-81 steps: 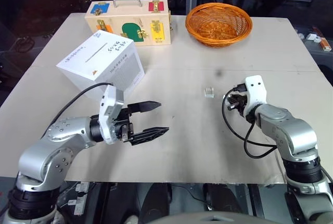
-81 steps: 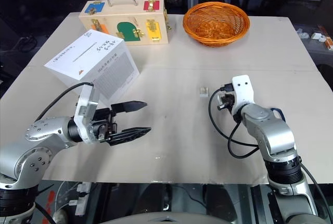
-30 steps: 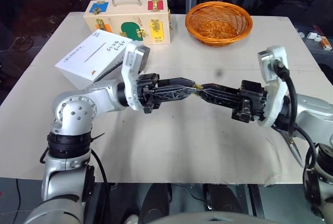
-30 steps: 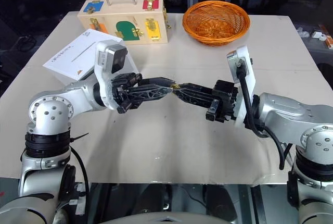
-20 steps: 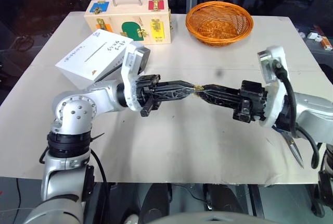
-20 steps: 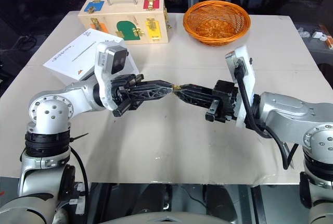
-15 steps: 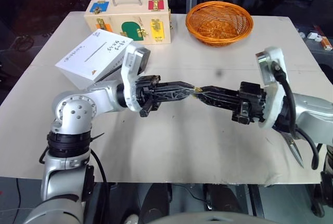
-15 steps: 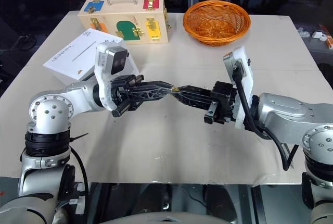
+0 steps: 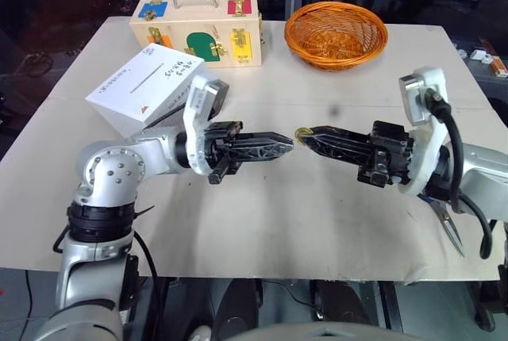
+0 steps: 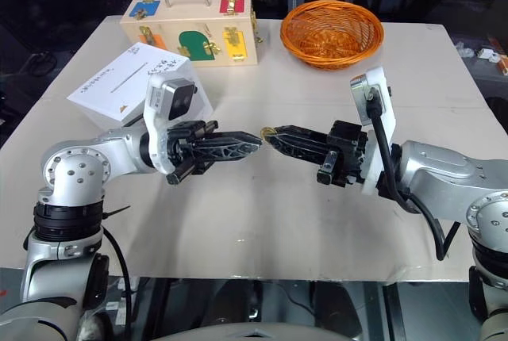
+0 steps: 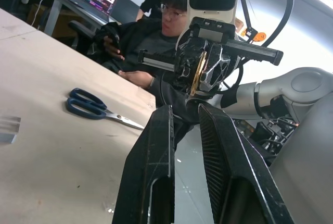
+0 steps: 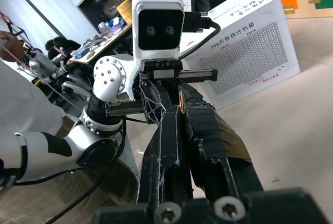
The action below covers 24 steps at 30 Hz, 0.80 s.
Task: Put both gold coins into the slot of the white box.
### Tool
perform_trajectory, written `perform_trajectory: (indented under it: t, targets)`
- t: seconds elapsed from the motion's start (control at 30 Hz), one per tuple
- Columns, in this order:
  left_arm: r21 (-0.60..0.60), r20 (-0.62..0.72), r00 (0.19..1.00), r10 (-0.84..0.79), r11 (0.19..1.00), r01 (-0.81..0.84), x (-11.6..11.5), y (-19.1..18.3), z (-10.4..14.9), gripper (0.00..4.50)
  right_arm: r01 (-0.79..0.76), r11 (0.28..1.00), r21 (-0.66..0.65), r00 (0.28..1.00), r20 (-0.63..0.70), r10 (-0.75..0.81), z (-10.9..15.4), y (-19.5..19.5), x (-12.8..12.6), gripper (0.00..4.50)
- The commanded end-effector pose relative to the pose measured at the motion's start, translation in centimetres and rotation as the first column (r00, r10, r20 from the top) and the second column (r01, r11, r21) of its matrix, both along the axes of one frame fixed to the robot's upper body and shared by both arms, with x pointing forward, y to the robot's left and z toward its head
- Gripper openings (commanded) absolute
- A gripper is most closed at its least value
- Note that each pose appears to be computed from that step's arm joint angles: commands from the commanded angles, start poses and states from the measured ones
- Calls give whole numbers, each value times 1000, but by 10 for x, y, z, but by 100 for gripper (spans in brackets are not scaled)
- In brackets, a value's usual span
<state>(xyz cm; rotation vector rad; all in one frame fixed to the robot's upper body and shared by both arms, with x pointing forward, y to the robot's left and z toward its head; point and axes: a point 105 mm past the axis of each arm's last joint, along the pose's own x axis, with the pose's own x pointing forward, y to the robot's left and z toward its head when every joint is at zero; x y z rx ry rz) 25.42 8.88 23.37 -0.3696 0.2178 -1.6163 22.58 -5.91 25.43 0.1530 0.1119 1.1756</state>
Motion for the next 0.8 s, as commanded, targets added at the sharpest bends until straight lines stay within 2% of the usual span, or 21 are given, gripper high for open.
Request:
perform_trajectory:
  t: [0.03, 0.1, 0.2, 0.33, 0.43, 0.57, 0.7, 0.8]
  targets:
    - [35, 90, 994, 54, 998, -58, 0, 9, -2, 77, 354, 914, -201, 934, 31, -355, -37, -36, 56, 0]
    - [52, 151, 983, 103, 992, -112, 2, 14, -4, 77, 481, 821, -307, 871, 57, -488, -61, -59, 77, 0]
    - [63, 245, 957, 158, 982, -178, 2, 23, -4, 77, 538, 742, -400, 826, 75, -559, -88, -75, 90, 0]
    - [81, 335, 919, 207, 966, -247, -1, 31, -8, 77, 580, 674, -457, 782, 81, -618, -115, -85, 103, 0]
    - [67, 357, 908, 218, 964, -257, -5, 34, -6, 77, 604, 645, -469, 757, 86, -647, -124, -91, 110, 0]
    - [79, 389, 890, 239, 954, -291, -7, 36, -6, 189, 629, 621, -468, 737, 103, -668, -125, -96, 115, 0]
    - [91, 401, 878, 260, 943, -320, -8, 37, -8, 379, 627, 617, -476, 738, 108, -667, -124, -97, 116, 0]
    - [91, 402, 878, 261, 942, -322, -8, 36, -9, 379, 613, 618, -493, 747, 104, -657, -126, -97, 114, 0]
